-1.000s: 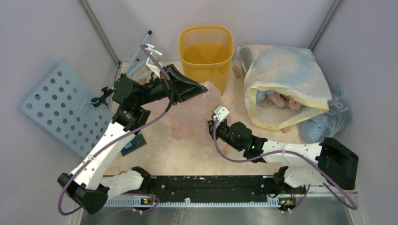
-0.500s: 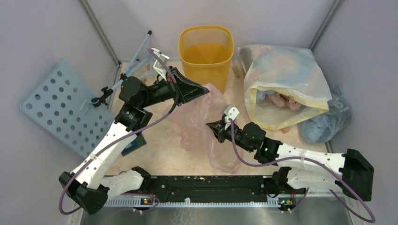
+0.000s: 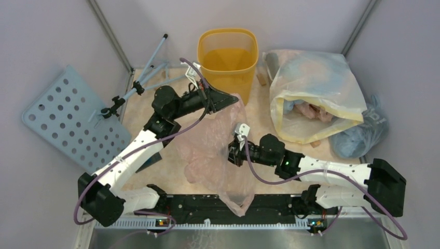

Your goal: Put the trash bags into the trash bin

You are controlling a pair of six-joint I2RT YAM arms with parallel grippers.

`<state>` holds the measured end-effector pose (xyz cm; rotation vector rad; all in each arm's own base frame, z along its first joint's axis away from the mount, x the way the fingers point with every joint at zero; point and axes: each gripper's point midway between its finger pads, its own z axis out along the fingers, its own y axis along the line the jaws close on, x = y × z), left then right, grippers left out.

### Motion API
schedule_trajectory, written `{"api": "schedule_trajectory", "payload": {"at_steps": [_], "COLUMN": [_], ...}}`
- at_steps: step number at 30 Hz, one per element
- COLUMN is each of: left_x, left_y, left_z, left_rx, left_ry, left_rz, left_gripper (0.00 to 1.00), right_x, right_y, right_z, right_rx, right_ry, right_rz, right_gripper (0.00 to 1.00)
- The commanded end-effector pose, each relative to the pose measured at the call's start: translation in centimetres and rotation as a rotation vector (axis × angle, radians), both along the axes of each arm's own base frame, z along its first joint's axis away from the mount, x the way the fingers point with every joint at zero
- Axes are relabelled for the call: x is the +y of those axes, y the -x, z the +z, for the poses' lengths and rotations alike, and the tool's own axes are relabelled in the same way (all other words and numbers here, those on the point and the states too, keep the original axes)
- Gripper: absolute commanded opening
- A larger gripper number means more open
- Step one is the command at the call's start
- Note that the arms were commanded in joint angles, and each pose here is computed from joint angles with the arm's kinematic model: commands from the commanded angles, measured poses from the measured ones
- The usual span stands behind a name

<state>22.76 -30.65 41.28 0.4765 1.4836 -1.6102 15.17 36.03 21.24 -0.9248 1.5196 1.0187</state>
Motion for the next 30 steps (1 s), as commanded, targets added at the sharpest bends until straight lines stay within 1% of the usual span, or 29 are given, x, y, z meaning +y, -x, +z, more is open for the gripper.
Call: {"api": "schedule_trajectory", "payload": {"at_steps": [1,4,6,8,10,15,17,21,23,24,25,26,28,30], "left_x": [0.7,0.8,0.6,0.5,0.3,0.3,0.5,1.1,1.2,1.3,1.3,1.3,1.2,1.1], "left_y": [-3.4,-5.2,-5.7,-6.7,-7.3,-7.3,-7.3,-7.0,-6.8,-6.7,-6.6,-6.6,-6.5,-6.4], "left_z": [0.9,0.3,0.2,-0.5,-1.3,-1.8,-1.9,-1.4,-1.2,-1.1,-1.1,-1.2,-1.3,-1.4], "left_rx": [-0.077,-0.066,-0.065,-0.057,-0.048,-0.056,-0.063,-0.089,-0.095,-0.096,-0.098,-0.096,-0.092,-0.087], "left_ry": [0.000,-0.011,0.005,-0.003,-0.020,-0.046,-0.062,-0.065,-0.065,-0.064,-0.065,-0.068,-0.071,-0.070], "left_rz": [0.189,0.258,0.268,0.296,0.306,0.308,0.322,0.343,0.341,0.340,0.337,0.336,0.327,0.319], "left_gripper": [0.00,0.00,0.00,0.00,0.00,0.00,0.00,0.00,0.00,0.00,0.00,0.00,0.00,0.00], "right_x": [1.0,0.2,-0.2,-0.6,-1.5,-5.6,-7.6,-11.4,-12.6,-12.7,-12.5,-12.1,-11.0,-10.2], "right_y": [2.7,3.4,3.8,3.5,2.2,-2.5,-3.4,-4.6,-4.7,-4.4,-3.9,-3.3,-1.8,-1.2], "right_z": [3.8,4.2,4.3,4.5,4.2,2.6,2.5,1.6,1.2,1.4,1.7,2.1,2.9,3.0], "right_rx": [-0.036,-0.036,-0.035,-0.030,-0.006,0.077,0.098,0.111,0.118,0.115,0.108,0.103,0.093,0.094], "right_ry": [-0.117,-0.130,-0.132,-0.132,-0.119,-0.022,-0.013,0.011,0.035,0.032,0.025,0.011,-0.019,-0.022], "right_rz": [0.139,0.159,0.167,0.139,0.039,-0.324,-0.432,-0.600,-0.634,-0.622,-0.584,-0.531,-0.419,-0.366], "right_gripper": [0.12,0.14,0.14,0.14,0.15,0.30,0.33,0.35,0.37,0.39,0.43,0.49,0.66,0.88]}}
